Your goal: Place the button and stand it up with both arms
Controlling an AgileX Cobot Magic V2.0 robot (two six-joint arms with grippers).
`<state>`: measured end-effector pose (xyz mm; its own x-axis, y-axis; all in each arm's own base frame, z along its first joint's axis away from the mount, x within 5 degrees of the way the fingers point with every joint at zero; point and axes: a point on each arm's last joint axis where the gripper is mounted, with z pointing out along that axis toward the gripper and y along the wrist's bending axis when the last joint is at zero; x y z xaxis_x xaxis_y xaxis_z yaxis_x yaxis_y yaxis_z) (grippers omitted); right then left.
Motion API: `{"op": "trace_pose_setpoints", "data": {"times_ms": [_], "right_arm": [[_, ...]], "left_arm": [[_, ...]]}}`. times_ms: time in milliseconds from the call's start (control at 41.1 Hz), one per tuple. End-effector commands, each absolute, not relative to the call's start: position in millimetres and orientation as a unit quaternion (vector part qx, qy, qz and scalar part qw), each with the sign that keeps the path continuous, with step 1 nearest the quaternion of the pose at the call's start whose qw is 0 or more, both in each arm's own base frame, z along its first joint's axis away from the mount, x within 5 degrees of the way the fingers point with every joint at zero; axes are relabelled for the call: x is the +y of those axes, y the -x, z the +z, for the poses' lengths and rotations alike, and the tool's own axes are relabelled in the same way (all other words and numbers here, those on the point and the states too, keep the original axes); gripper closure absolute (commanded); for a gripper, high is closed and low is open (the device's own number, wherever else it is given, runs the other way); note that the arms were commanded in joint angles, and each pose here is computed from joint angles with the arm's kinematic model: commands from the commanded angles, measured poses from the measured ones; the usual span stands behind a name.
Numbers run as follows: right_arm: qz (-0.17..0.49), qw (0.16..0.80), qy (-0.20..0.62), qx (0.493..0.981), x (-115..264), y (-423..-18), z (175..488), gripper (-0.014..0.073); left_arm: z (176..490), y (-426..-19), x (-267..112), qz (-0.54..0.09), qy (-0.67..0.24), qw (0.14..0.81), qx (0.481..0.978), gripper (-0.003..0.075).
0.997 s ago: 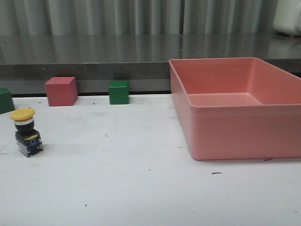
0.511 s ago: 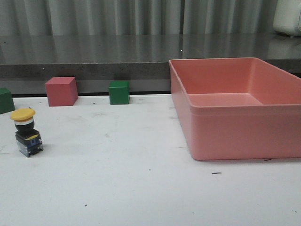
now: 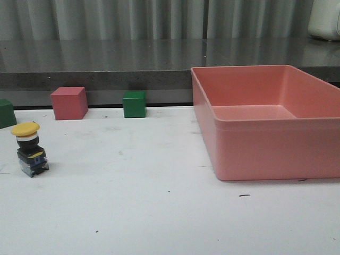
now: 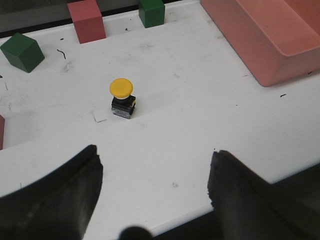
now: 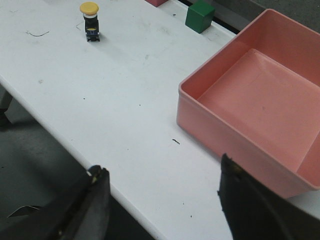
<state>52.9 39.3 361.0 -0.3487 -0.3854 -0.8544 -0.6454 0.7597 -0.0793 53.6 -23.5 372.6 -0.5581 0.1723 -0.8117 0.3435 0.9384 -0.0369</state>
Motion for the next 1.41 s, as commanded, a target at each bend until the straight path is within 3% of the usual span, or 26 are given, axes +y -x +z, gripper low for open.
{"op": "trace_pose_setpoints", "data": {"times_ms": [0,195,268,511,584,1143,1386], "right_arm": [[0.145,0.512,0.313,0.787,41,-55,373,0.0106],[0.145,0.512,0.313,0.787,41,-55,373,0.0133],[0.145,0.512,0.313,0.787,41,-55,373,0.0236],[0.145,0.512,0.312,0.787,41,-55,373,0.0668],[0.145,0.512,0.312,0.787,41,-55,373,0.066],[0.145,0.512,0.312,0.787,41,-55,373,0.0663],[0.145,0.512,0.312,0.787,41,-55,373,0.0663]], "left_arm": [[387,-57,-24,-0.104,-0.136,0.494,0.852,0.0281],[387,-57,-24,-0.105,-0.134,0.494,0.853,0.0285],[387,-57,-24,-0.112,-0.119,0.492,0.855,0.0329],[387,-58,-21,-0.106,-0.095,0.491,0.859,0.0676],[387,-58,-21,-0.106,-0.095,0.491,0.859,0.0739],[385,-58,-21,-0.108,-0.094,0.49,0.86,0.074],[357,-62,-12,-0.066,-0.053,0.564,0.821,0.074]]}}
